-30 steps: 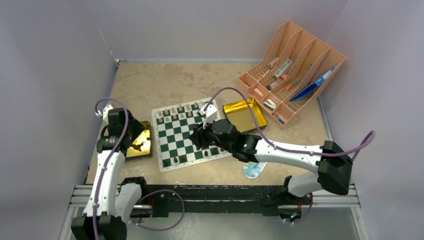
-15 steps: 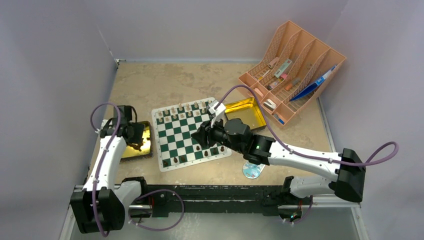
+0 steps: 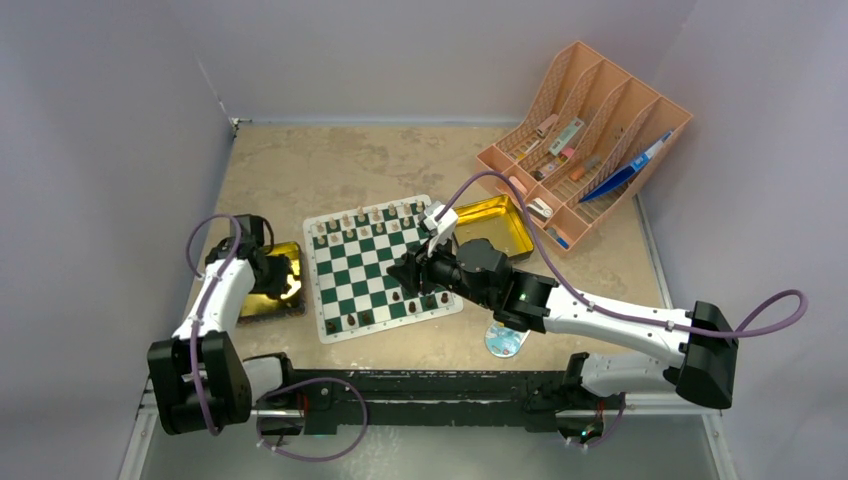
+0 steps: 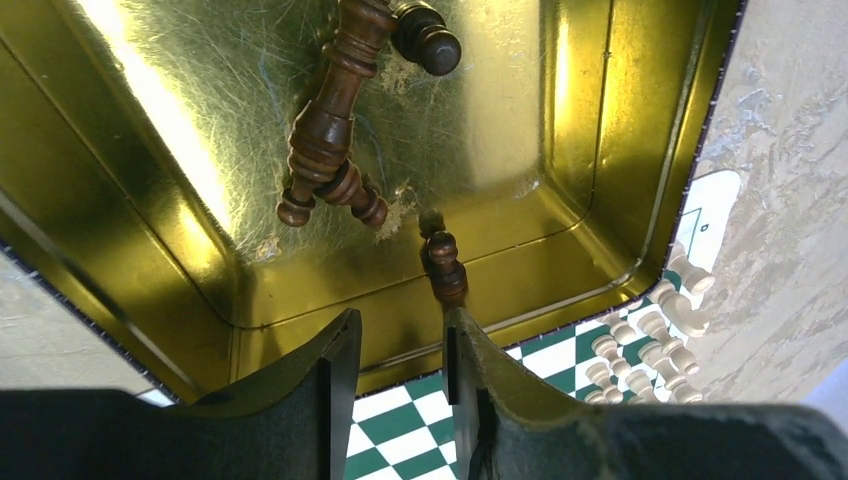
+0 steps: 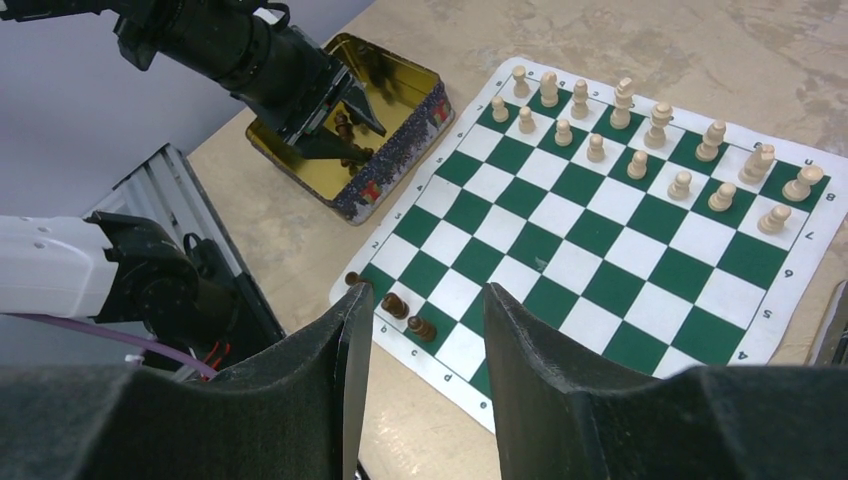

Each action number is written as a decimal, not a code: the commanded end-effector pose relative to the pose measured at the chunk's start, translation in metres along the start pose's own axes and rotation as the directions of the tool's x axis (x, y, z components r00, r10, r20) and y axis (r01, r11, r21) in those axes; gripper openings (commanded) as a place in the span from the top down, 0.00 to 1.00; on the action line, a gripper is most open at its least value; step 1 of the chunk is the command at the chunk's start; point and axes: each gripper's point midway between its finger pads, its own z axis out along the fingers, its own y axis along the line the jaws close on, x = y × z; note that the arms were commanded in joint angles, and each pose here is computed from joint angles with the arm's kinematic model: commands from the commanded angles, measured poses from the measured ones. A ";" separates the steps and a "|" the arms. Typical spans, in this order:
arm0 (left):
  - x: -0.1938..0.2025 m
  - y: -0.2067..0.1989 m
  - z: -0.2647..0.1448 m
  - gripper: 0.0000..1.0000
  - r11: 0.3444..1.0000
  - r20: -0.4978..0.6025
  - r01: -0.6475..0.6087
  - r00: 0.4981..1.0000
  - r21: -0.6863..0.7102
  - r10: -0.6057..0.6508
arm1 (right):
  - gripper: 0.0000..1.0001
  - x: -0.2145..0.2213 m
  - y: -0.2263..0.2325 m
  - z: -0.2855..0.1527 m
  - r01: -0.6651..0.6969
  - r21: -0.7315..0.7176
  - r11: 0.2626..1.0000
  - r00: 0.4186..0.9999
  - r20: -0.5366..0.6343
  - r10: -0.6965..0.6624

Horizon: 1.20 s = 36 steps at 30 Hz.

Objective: Set up the chess pieces on the board
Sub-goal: Pick up the chess piece from the storage box.

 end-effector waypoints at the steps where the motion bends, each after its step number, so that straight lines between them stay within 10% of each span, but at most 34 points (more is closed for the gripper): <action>1: 0.004 -0.009 0.007 0.66 0.999 -0.051 0.004 0.999 0.033 -0.002 | 0.54 -0.020 0.002 -0.002 0.012 0.001 1.000 0.998 0.060 -0.012; 28: 0.005 -0.007 0.045 0.68 0.999 -0.089 -0.033 0.996 -0.016 0.031 | 0.55 -0.026 0.002 0.006 0.000 0.022 1.000 0.998 0.059 -0.002; 36: 0.005 -0.006 0.043 0.98 0.999 -0.091 -0.021 0.996 -0.026 0.019 | 0.55 -0.027 -0.003 0.001 -0.011 0.045 0.999 0.997 0.071 0.007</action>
